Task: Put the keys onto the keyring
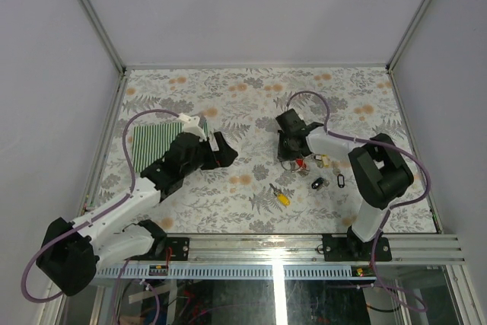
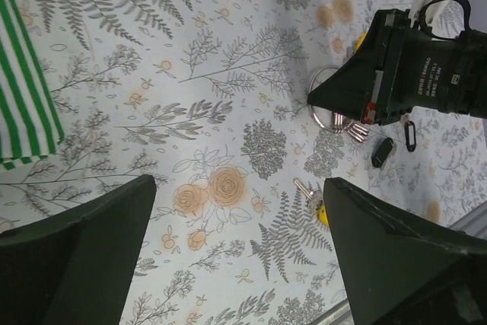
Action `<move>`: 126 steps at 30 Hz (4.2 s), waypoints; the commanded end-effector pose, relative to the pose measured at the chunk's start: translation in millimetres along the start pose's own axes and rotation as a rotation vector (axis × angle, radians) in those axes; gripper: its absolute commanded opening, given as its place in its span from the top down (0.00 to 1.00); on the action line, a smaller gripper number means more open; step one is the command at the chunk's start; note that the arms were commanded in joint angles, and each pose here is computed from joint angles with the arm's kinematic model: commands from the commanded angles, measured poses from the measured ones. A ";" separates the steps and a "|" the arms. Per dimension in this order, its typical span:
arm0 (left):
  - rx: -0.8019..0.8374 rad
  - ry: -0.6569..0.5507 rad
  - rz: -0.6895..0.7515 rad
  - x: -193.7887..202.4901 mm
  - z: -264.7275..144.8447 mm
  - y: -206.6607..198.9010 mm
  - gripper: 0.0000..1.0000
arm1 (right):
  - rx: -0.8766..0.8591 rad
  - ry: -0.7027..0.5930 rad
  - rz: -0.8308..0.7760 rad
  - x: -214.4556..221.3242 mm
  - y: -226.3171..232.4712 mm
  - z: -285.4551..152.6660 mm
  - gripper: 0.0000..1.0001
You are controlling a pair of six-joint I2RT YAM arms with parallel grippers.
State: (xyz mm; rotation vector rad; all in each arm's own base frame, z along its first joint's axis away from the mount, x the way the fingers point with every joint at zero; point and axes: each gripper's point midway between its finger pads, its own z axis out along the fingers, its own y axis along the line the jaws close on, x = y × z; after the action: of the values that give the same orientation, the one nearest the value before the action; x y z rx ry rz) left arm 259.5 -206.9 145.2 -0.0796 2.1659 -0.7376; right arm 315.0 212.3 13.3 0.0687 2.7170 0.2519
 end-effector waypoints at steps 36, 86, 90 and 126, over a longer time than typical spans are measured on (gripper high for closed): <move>0.372 0.032 0.197 46.5 114.8 -98.1 0.43 | -0.420 -0.151 0.268 -23.2 58.9 -84.2 1.00; 0.010 -0.144 0.011 38.4 6.3 11.9 0.25 | 0.201 0.137 -0.246 41.0 32.7 30.5 0.84; 0.023 -0.134 0.010 40.7 10.3 9.1 0.25 | 0.192 0.094 -0.225 35.5 32.6 23.0 1.00; 0.345 0.009 -0.016 63.2 131.9 -82.5 0.36 | -0.309 -0.086 0.136 -22.1 69.3 -62.8 1.00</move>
State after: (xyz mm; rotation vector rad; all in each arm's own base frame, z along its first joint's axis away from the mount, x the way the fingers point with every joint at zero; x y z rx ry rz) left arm 280.9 -334.1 53.7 0.0865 2.1346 -1.0245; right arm 302.8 256.4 58.2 0.1462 2.6527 0.5319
